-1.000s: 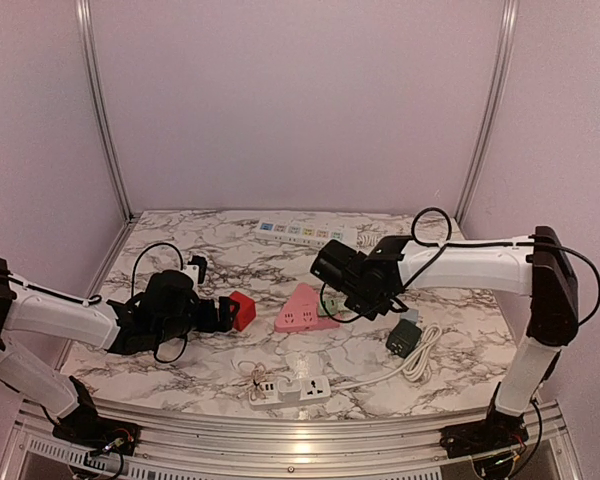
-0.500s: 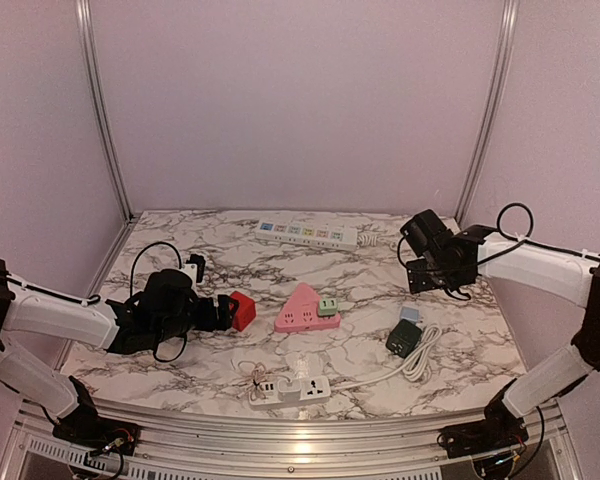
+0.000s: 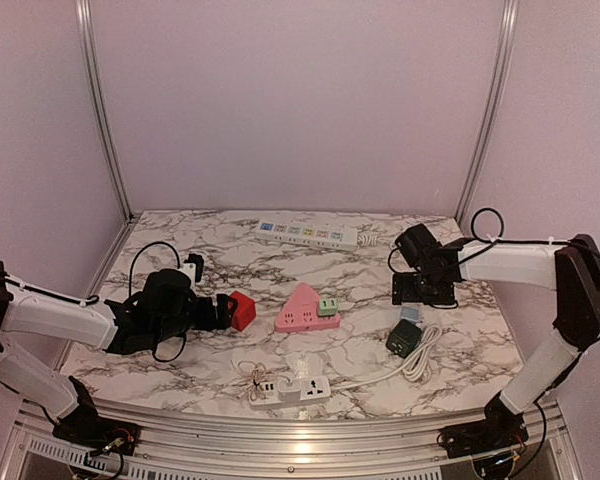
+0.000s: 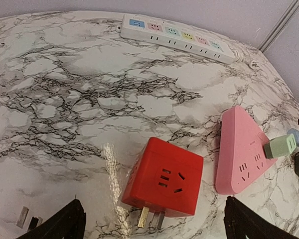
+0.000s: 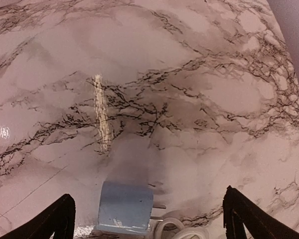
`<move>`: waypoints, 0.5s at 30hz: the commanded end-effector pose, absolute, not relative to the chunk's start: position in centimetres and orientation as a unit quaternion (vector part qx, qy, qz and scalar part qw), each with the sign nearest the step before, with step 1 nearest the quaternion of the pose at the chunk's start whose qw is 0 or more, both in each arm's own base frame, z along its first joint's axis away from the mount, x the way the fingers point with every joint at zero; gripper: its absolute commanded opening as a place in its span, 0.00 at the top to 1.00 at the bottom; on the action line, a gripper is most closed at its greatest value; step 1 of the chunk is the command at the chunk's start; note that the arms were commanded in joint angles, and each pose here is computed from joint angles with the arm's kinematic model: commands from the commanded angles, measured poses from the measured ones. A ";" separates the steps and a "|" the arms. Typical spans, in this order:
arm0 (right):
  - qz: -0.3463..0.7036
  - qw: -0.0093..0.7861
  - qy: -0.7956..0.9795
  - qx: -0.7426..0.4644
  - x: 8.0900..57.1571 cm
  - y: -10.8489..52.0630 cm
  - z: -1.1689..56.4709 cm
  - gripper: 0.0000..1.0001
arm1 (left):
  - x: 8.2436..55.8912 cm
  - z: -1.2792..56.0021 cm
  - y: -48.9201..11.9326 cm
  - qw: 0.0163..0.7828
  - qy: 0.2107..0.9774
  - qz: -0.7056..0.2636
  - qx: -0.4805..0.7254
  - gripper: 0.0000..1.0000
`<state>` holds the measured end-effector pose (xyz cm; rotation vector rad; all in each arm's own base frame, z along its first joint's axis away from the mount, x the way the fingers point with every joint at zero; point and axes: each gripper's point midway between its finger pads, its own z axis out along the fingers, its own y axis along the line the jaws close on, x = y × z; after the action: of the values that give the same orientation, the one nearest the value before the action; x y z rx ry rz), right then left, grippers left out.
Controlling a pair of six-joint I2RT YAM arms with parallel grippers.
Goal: Insert the plug
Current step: Pick up the plug from the center of the board.
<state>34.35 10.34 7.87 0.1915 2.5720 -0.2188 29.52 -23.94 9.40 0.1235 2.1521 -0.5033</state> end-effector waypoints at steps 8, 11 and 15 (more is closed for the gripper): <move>-0.011 0.245 0.968 0.060 34.7 13.0 4.7 0.15 | 29.6 15.1 -17.9 0.556 0.812 -0.170 -0.045 0.01; 0.000 0.244 0.968 0.053 35.5 13.8 4.3 0.16 | 29.2 16.1 -16.9 0.575 0.796 -0.177 -0.060 0.01; 0.025 0.249 0.968 0.031 37.0 15.4 4.3 0.16 | 28.8 16.6 -16.3 0.589 0.784 -0.186 -0.068 0.01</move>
<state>33.99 12.96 2.80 0.1364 2.6991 -0.0659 28.65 -17.53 15.42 -0.1001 1.8972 -0.4403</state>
